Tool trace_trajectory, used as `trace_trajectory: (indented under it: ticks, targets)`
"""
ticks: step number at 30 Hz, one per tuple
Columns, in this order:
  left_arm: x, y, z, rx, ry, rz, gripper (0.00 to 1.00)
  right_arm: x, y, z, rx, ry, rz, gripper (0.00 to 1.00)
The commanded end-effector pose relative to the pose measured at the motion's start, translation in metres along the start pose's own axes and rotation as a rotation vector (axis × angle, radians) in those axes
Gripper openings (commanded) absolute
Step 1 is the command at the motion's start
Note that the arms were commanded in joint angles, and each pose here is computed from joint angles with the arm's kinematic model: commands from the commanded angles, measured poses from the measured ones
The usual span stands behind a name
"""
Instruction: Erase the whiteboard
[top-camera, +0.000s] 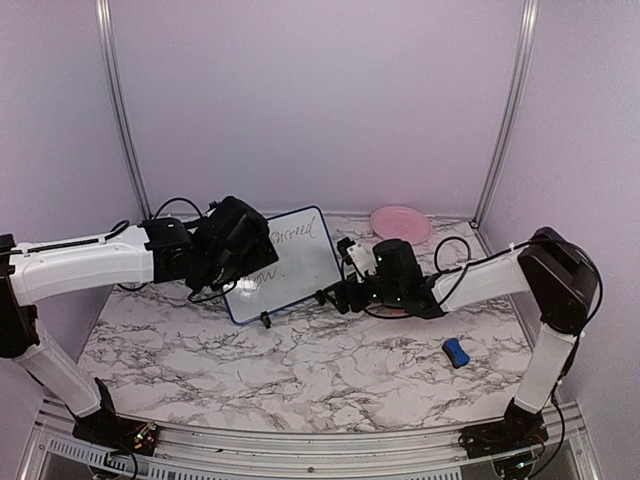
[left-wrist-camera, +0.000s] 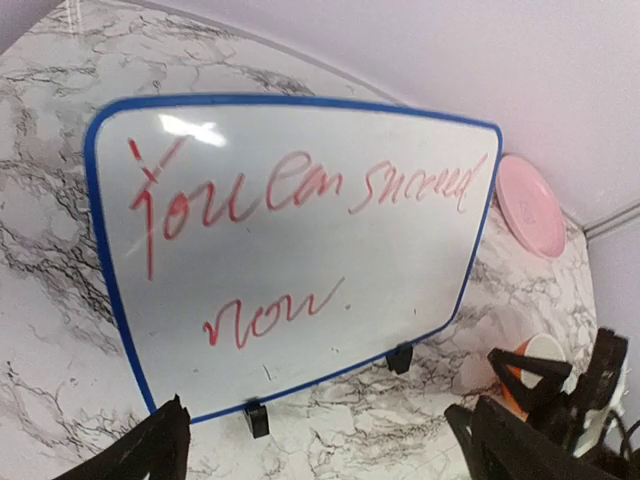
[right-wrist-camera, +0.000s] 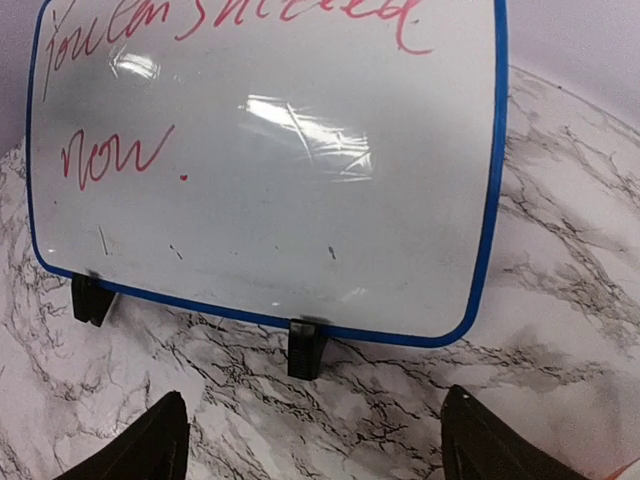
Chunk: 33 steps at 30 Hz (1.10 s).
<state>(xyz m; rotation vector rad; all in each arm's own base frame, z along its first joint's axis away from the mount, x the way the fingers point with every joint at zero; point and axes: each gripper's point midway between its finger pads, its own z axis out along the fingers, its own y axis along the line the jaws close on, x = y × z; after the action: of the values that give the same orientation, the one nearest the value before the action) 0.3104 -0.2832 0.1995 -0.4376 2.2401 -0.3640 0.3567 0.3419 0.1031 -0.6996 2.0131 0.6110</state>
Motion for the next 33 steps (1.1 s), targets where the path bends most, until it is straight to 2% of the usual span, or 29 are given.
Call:
trace_trajectory:
  ticks: [1, 8, 16, 22, 28, 33]
  targets:
    - [-0.047, 0.015, -0.005, 0.019, -0.088, 0.035, 0.99, 0.015, 0.002, 0.020, 0.022, 0.080, -0.001, 0.79]
    - [-0.098, 0.041, -0.024, 0.050, -0.174, 0.012, 0.99, 0.026, 0.008, 0.041, 0.011, 0.136, 0.016, 0.59]
    - [-0.141, 0.084, -0.042, 0.044, -0.314, -0.101, 0.99, 0.033, 0.023, 0.059, 0.010, 0.166, 0.003, 0.52]
    - [-0.158, 0.100, -0.050, 0.023, -0.371, -0.063, 0.99, 0.037, 0.016, 0.070, 0.052, 0.188, 0.012, 0.41]
    - [-0.157, 0.103, -0.044, 0.022, -0.349, -0.044, 0.99, 0.037, 0.008, 0.076, 0.096, 0.193, -0.007, 0.28]
    - [-0.155, 0.105, -0.035, 0.054, -0.297, -0.019, 0.99, 0.041, 0.006, 0.074, 0.104, 0.206, -0.025, 0.09]
